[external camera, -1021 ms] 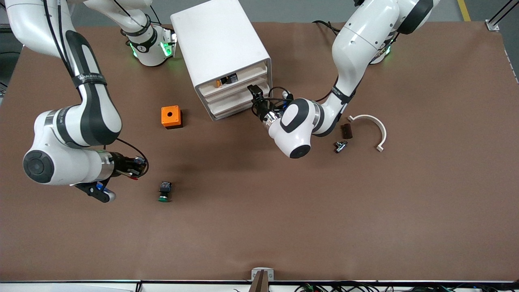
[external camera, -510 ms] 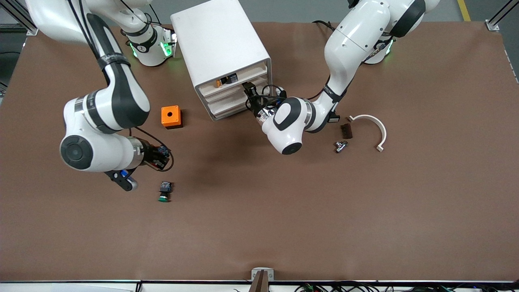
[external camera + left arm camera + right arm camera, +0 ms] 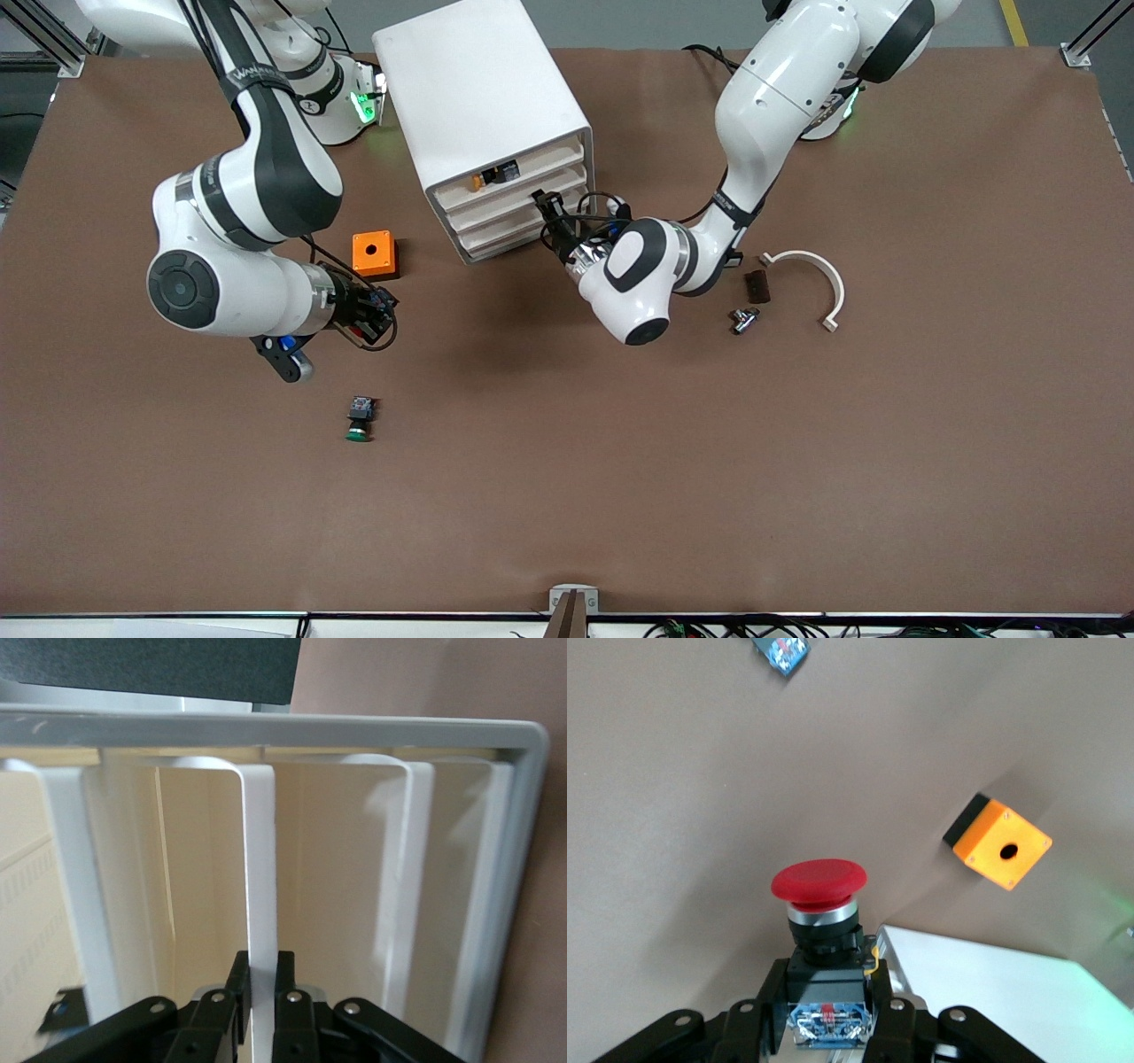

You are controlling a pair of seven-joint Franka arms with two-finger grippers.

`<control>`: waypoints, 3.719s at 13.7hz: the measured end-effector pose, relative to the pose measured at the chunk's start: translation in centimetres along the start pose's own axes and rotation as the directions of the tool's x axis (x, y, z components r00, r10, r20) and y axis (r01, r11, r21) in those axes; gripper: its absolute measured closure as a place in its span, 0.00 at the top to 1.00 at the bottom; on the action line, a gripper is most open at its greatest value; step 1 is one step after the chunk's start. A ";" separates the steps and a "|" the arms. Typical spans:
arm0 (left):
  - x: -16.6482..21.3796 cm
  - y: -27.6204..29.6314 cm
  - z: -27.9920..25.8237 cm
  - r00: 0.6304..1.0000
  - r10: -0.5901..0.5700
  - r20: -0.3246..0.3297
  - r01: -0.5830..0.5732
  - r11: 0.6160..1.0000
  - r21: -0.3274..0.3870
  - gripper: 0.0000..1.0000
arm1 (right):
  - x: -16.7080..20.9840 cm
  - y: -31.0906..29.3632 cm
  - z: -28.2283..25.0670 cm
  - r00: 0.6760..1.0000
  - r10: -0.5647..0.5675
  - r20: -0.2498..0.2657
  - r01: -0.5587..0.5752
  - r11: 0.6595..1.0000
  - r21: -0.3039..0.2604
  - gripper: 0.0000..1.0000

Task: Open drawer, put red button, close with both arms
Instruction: 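Carry the red button into the open drawer with the right gripper, then open the right gripper to release the button and withdraw both grippers, then move the left gripper to the drawer front while the right gripper retracts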

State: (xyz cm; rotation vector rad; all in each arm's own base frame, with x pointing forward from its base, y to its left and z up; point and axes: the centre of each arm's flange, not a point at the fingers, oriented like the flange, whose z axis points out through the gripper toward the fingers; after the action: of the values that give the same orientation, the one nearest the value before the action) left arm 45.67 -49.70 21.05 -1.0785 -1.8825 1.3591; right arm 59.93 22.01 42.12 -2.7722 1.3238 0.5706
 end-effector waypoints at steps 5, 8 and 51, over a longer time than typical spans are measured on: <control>1.4 1.2 -11.0 0.989 0.043 0.138 -0.034 0.997 -0.069 0.14 | -7.1 -0.6 1.0 0.992 0.127 -0.014 -0.126 0.990 0.060 0.41; 2.1 2.0 -13.1 0.981 0.098 0.167 -0.085 0.993 -0.083 0.14 | -12.9 -2.0 2.5 0.982 0.189 -0.028 -0.185 0.978 0.093 0.41; -2.4 -6.1 -13.4 -0.199 0.510 -0.837 -0.975 -0.013 0.223 1.00 | 9.3 19.9 -20.1 0.782 -0.536 -0.319 0.585 0.808 0.077 1.00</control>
State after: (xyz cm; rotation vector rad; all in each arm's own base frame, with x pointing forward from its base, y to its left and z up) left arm 56.11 -46.19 31.14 -3.0647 -0.4989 0.3472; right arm 56.66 -1.11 60.56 -2.9502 0.4513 0.0184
